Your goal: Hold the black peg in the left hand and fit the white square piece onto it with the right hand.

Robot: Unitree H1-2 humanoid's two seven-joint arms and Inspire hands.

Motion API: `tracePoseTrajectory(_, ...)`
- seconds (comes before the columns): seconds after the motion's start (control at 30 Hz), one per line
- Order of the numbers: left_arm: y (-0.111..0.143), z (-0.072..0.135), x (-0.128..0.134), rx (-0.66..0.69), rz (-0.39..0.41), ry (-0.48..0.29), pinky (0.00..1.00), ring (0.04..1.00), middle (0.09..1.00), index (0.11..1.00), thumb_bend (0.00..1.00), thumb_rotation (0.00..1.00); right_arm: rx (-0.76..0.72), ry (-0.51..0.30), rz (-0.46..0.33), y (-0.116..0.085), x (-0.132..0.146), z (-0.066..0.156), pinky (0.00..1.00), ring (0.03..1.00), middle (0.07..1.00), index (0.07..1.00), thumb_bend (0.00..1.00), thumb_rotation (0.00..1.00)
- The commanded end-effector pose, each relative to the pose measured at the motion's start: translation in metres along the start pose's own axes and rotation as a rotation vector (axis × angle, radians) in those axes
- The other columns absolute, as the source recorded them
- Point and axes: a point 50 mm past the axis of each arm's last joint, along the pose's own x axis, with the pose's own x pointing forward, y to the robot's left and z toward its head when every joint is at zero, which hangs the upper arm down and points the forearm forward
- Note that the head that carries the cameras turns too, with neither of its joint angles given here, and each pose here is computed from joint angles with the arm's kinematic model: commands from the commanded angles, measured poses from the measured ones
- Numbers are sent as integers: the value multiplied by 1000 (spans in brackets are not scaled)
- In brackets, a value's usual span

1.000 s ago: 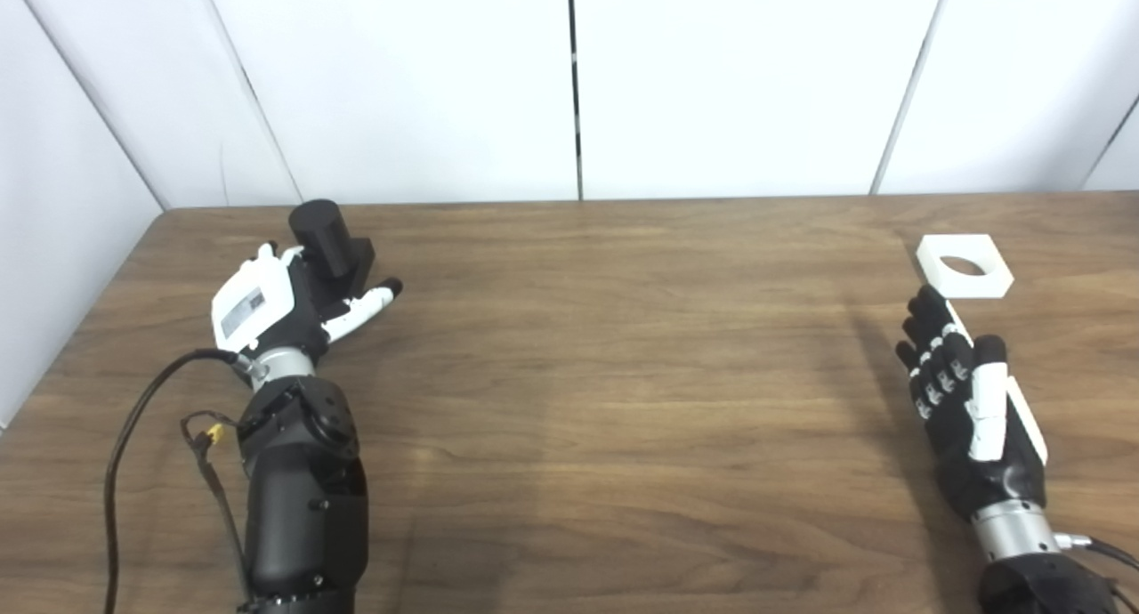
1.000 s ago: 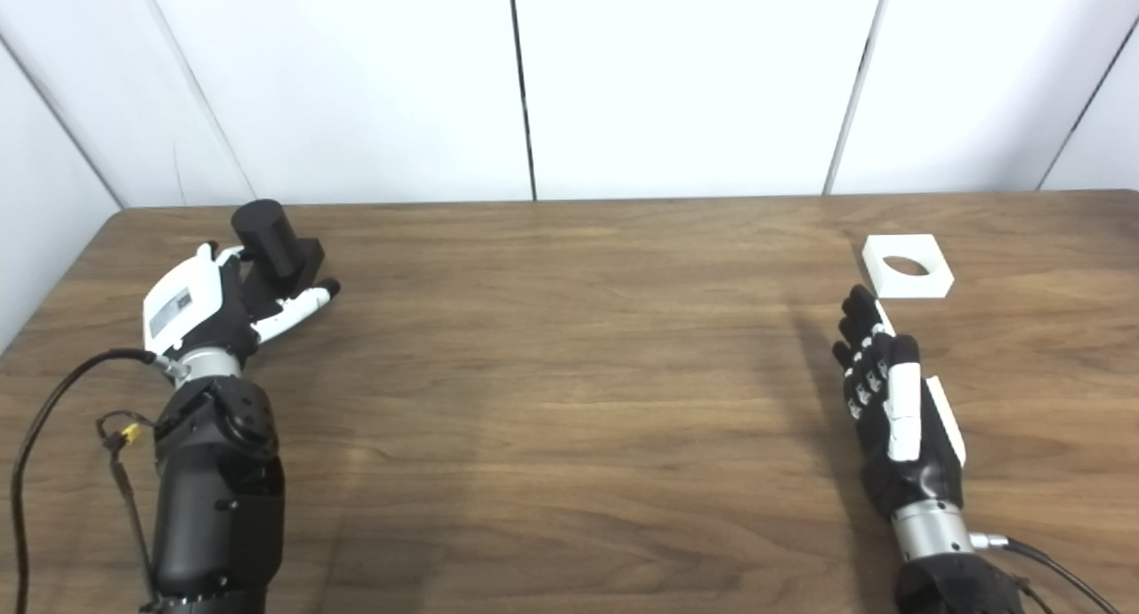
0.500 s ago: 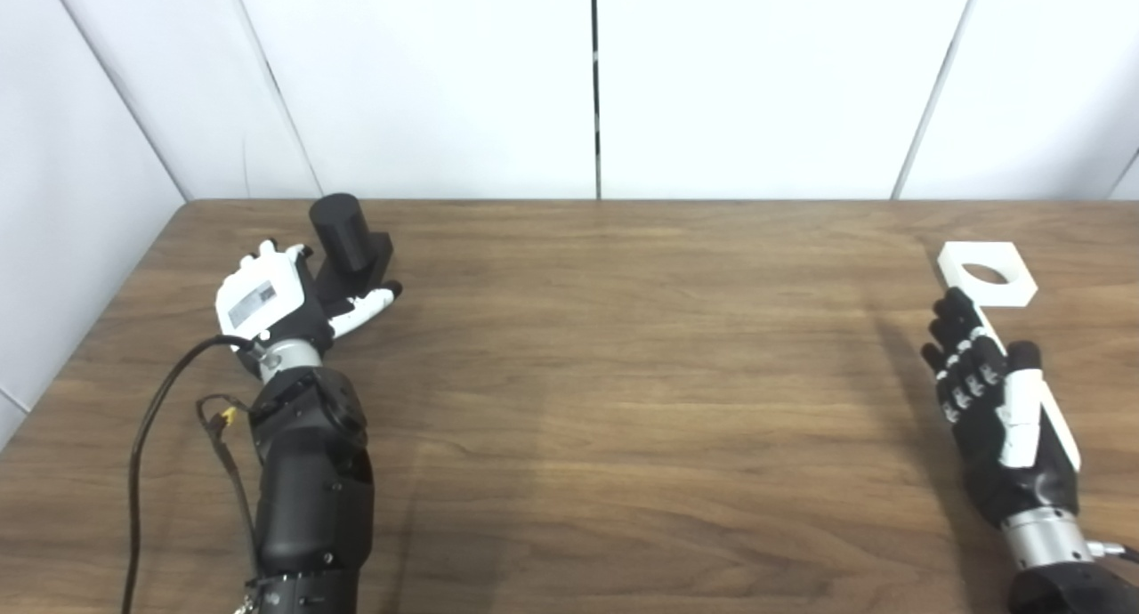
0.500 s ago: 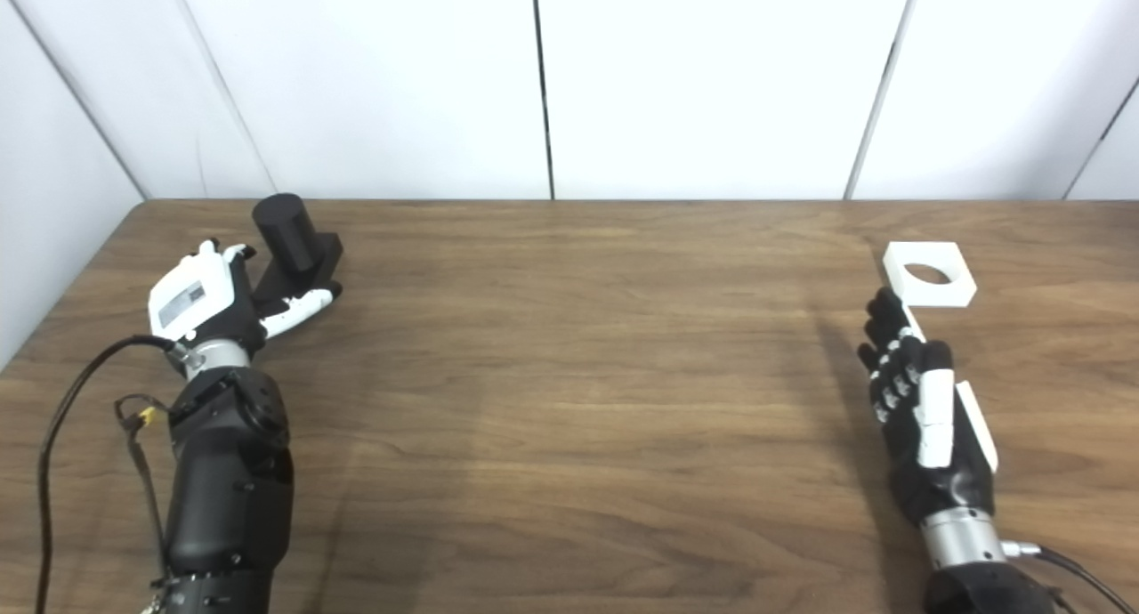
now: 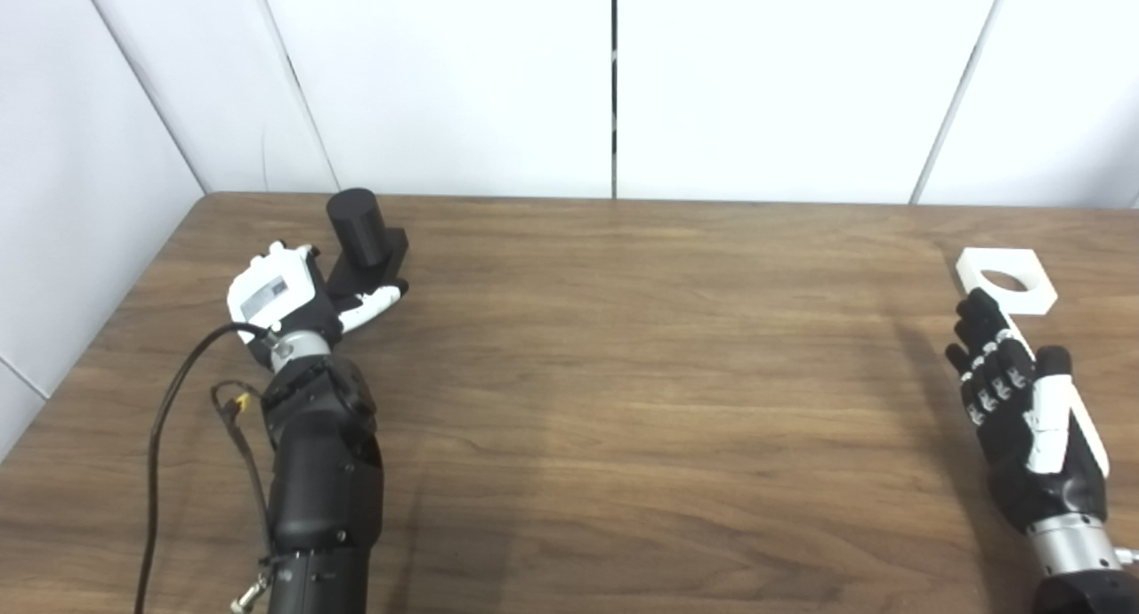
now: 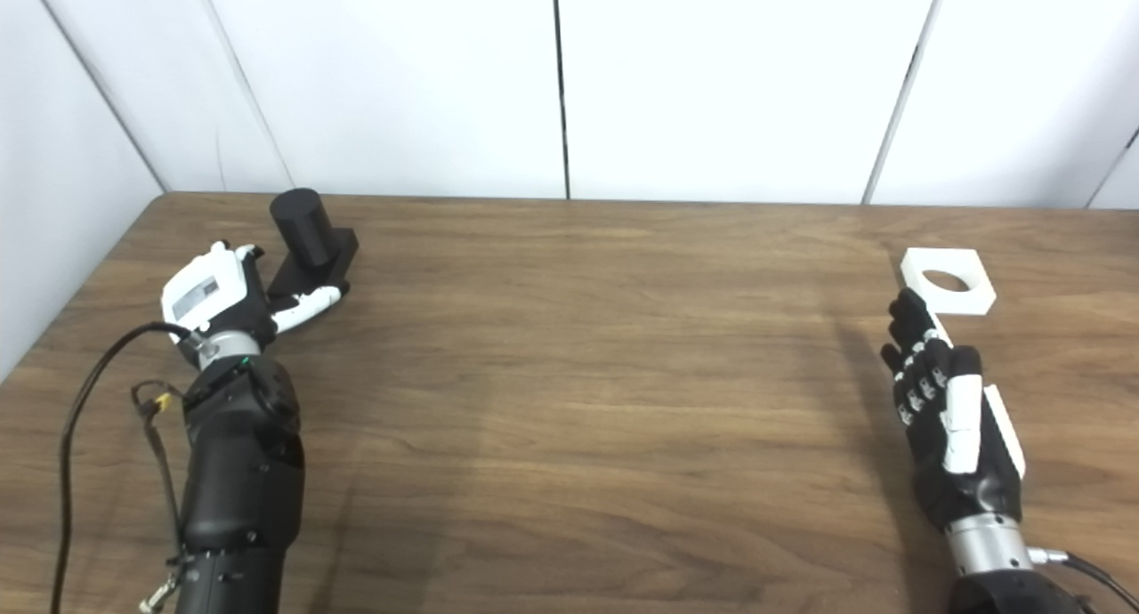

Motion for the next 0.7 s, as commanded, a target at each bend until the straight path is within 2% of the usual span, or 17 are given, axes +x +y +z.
tracePoseTrajectory(0.0,27,15,14,14,89,-24,1000,1000,998,891,864,726,10,17,-3,-2,-7,-11,985,997,962,945,679,1000)
tracePoseTrajectory(0.17,25,23,19,14,75,-29,1000,1000,1000,917,870,731,7,21,-3,-3,-6,-13,993,990,955,942,701,1000)
tracePoseTrajectory(0.33,22,30,21,28,65,-38,1000,1000,1000,904,865,737,1,24,1,-7,-8,-17,997,991,953,939,711,1000)
tracePoseTrajectory(0.67,26,30,24,61,66,-38,1000,1000,1000,884,869,759,7,23,6,-7,-11,-19,979,978,950,934,721,1000)
